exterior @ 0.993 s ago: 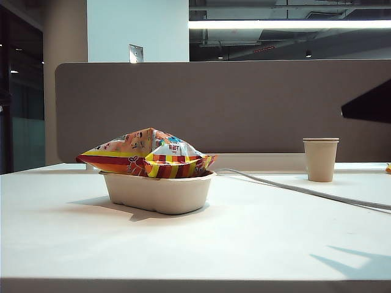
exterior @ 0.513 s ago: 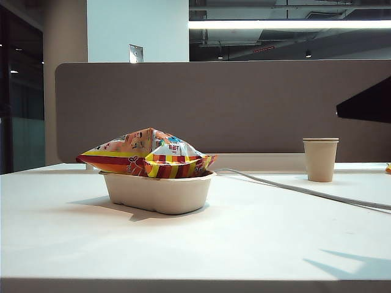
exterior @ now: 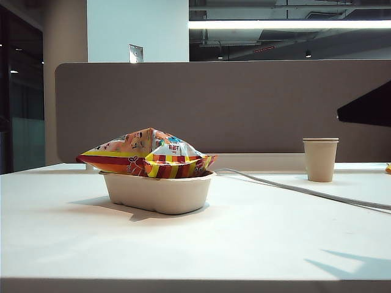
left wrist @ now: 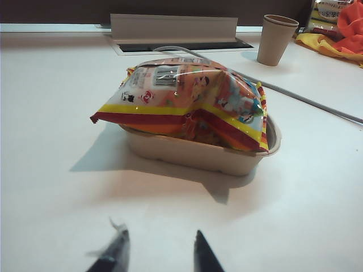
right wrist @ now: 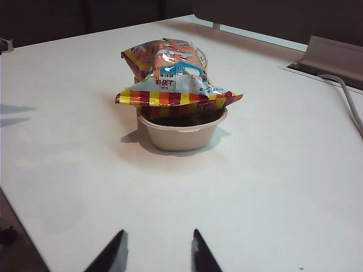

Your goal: Pick up a bag of chips and put them in the box.

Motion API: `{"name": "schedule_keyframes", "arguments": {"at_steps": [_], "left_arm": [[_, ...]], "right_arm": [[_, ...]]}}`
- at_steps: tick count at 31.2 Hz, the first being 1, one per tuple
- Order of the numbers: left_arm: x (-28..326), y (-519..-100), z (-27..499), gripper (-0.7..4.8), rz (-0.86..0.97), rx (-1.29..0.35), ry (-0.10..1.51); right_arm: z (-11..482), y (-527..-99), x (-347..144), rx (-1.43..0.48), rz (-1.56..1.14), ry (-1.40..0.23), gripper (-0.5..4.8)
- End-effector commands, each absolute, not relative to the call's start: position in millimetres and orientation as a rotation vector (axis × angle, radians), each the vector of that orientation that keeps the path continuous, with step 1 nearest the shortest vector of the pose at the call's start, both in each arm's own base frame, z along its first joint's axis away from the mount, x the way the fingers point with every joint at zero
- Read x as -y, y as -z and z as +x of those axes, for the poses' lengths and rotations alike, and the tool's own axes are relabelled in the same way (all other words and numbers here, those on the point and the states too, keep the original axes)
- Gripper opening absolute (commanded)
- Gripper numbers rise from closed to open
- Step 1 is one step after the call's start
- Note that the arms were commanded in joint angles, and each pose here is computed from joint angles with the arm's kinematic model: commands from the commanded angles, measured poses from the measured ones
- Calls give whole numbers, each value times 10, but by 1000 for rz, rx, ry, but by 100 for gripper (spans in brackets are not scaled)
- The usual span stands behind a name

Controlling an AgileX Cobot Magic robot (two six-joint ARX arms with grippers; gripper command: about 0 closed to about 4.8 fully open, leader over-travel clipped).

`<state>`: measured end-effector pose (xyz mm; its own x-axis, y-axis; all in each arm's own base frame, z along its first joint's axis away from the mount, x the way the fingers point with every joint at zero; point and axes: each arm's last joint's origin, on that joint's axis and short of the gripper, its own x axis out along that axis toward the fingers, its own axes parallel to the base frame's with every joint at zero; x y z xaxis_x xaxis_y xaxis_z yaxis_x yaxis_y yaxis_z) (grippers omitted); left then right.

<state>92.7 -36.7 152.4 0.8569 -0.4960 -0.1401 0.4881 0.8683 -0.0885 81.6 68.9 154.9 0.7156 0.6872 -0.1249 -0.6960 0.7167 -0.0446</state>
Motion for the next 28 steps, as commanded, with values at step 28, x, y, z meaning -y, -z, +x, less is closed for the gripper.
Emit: {"name": "schedule_keyframes", "arguments": {"at_steps": [28], "left_arm": [[366, -1523, 926, 147, -1, -155, 518]], "right_arm": [[825, -1611, -624, -31, -63, -714, 147]]}}
